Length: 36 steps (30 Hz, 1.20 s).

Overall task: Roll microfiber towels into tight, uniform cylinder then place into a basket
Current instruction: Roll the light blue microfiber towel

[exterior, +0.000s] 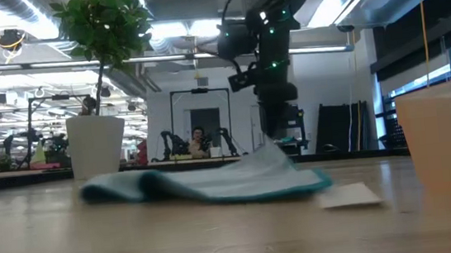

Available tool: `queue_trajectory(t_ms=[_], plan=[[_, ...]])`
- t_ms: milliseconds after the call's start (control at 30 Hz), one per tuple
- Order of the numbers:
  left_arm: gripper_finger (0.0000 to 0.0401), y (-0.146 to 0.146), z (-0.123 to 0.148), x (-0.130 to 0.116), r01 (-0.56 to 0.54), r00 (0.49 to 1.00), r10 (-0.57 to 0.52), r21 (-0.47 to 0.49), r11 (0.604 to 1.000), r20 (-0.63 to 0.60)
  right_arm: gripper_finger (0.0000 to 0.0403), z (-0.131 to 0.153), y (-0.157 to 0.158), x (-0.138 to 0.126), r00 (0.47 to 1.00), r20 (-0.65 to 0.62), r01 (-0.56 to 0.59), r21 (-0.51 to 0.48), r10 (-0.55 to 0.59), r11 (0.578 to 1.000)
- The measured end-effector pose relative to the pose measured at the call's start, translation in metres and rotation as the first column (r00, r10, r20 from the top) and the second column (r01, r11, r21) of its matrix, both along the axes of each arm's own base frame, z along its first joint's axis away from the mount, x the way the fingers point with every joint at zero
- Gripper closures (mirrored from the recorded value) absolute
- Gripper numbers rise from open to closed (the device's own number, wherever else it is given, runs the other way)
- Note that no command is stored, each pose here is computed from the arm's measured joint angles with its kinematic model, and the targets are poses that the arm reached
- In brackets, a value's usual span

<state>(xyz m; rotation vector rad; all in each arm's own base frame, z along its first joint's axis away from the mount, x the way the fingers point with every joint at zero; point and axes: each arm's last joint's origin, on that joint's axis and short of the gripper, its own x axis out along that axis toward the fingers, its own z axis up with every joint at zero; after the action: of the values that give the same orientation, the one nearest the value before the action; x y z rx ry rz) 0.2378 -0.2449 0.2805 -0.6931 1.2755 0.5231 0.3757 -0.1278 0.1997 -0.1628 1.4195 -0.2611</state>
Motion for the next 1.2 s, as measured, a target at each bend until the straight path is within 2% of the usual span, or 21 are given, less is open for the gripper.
queue_trajectory(t_ms=[233, 433, 633, 700, 767, 867, 933, 1000, 1200], plan=[[0.0317, 0.003, -0.001, -0.004, -0.011, 1.000, 0.012, 0.047, 0.999, -0.022, 0.0385, 0.000, -0.009, -0.005, 0.998, -0.013, 0.056, -0.002, -0.056, 0.998], [0.0317, 0.005, -0.001, -0.005, -0.008, 0.999, 0.010, 0.063, 0.998, -0.036, 0.0335, 0.000, -0.009, -0.005, 0.997, -0.002, 0.075, 0.016, -0.075, 0.997], [0.0317, 0.006, -0.001, -0.006, -0.007, 0.999, 0.011, 0.078, 0.997, -0.046, 0.0272, 0.004, -0.009, -0.005, 0.995, -0.028, 0.097, -0.074, -0.099, 0.993], [0.0317, 0.006, -0.001, -0.007, -0.007, 0.999, 0.011, 0.081, 0.997, -0.048, 0.0253, 0.014, -0.007, -0.003, 0.987, -0.015, 0.156, -0.091, -0.158, 0.984], [0.0317, 0.007, -0.001, -0.007, -0.007, 0.999, 0.011, 0.085, 0.996, -0.053, 0.0239, 0.029, -0.005, -0.001, 0.977, 0.016, 0.214, -0.056, -0.213, 0.975], [0.0317, 0.007, -0.001, -0.008, -0.007, 0.998, 0.012, 0.093, 0.996, -0.060, 0.0228, 0.052, 0.004, 0.000, 0.966, 0.015, 0.258, 0.089, -0.260, 0.962], [0.0317, 0.008, -0.001, -0.008, -0.007, 0.998, 0.013, 0.098, 0.995, -0.064, 0.0225, 0.063, 0.017, 0.002, 0.978, 0.005, 0.204, 0.175, -0.208, 0.963], [0.0317, 0.008, -0.001, -0.009, -0.009, 0.998, 0.016, 0.102, 0.995, -0.067, 0.0225, 0.069, 0.038, 0.005, 0.992, 0.016, 0.119, 0.215, -0.125, 0.969], [0.0317, 0.010, -0.001, -0.010, -0.047, 0.995, 0.056, 0.111, 0.993, -0.077, 0.0232, 0.073, 0.117, 0.014, 0.990, 0.036, -0.139, 0.222, 0.135, 0.965]])
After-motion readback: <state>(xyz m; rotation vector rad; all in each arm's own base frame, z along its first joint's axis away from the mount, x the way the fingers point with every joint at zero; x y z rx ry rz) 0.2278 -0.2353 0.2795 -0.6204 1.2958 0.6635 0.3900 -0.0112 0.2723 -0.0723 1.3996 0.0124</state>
